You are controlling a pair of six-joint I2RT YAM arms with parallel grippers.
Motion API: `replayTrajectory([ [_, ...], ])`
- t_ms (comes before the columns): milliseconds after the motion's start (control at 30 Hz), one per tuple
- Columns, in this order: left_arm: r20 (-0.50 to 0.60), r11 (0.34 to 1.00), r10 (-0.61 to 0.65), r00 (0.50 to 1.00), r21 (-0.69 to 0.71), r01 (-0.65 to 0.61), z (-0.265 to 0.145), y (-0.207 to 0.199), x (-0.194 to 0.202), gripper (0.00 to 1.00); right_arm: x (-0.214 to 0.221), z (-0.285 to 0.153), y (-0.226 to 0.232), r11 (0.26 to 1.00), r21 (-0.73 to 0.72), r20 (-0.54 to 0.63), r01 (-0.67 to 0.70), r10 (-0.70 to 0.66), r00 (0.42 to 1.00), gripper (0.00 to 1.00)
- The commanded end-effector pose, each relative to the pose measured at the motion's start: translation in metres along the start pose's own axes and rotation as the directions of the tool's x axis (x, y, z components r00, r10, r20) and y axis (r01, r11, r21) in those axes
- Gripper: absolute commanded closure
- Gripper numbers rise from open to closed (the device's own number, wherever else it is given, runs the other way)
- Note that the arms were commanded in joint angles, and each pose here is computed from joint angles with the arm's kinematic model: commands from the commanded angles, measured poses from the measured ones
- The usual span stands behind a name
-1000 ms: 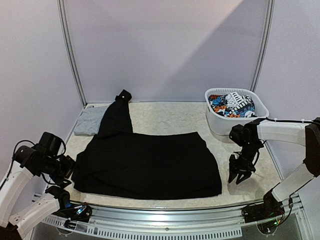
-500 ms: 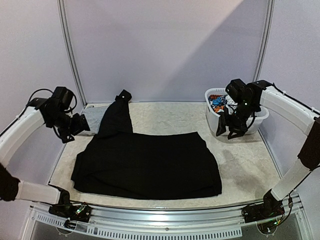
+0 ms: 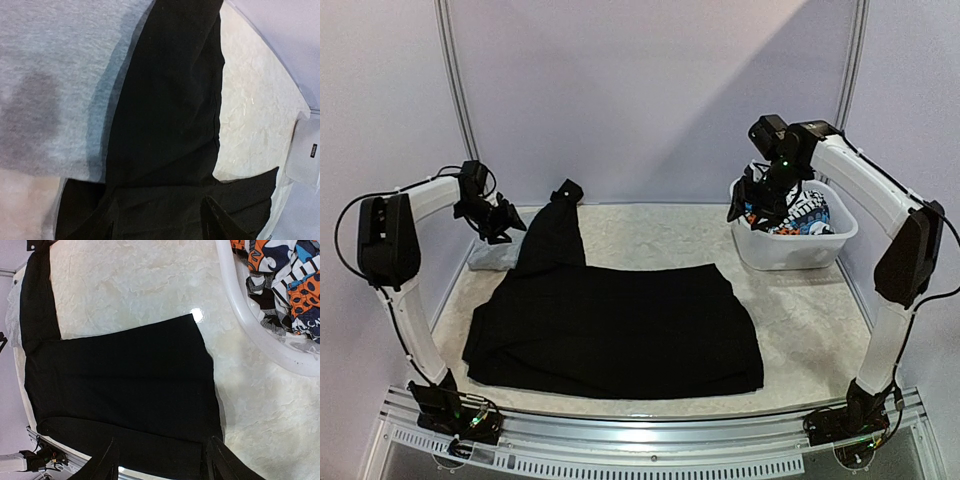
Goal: Fold and stack the mixed laundry pile
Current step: Pick up the 1/3-folded shirt from the center of the board.
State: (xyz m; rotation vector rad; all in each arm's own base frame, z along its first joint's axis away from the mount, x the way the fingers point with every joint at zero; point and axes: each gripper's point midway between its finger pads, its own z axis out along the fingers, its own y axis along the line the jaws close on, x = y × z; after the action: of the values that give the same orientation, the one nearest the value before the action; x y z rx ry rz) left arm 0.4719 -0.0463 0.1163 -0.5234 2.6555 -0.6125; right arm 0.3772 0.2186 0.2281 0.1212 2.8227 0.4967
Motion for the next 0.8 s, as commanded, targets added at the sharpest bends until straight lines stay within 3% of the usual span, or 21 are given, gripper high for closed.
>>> replayTrajectory([
  [0,-0.059,0.999,0.037,0.998,0.037,-0.035,0.017,0.002,-0.007,0.45,0.001,0.003,0.004,0.999,0.013,-0.020,-0.041,0.042,0.999,0.40],
  [467,-0.225,0.999,0.007,0.974,-0.030,-0.014,0.063,0.040,0.008,0.45,-0.004,0.002,0.013,0.994,0.023,0.044,-0.105,0.104,0.994,0.41],
  [767,-0.232,1.000,-0.002,0.973,0.014,0.005,0.061,0.030,0.007,0.62,-0.016,0.023,0.020,0.996,0.009,0.047,-0.089,0.089,0.995,0.41],
])
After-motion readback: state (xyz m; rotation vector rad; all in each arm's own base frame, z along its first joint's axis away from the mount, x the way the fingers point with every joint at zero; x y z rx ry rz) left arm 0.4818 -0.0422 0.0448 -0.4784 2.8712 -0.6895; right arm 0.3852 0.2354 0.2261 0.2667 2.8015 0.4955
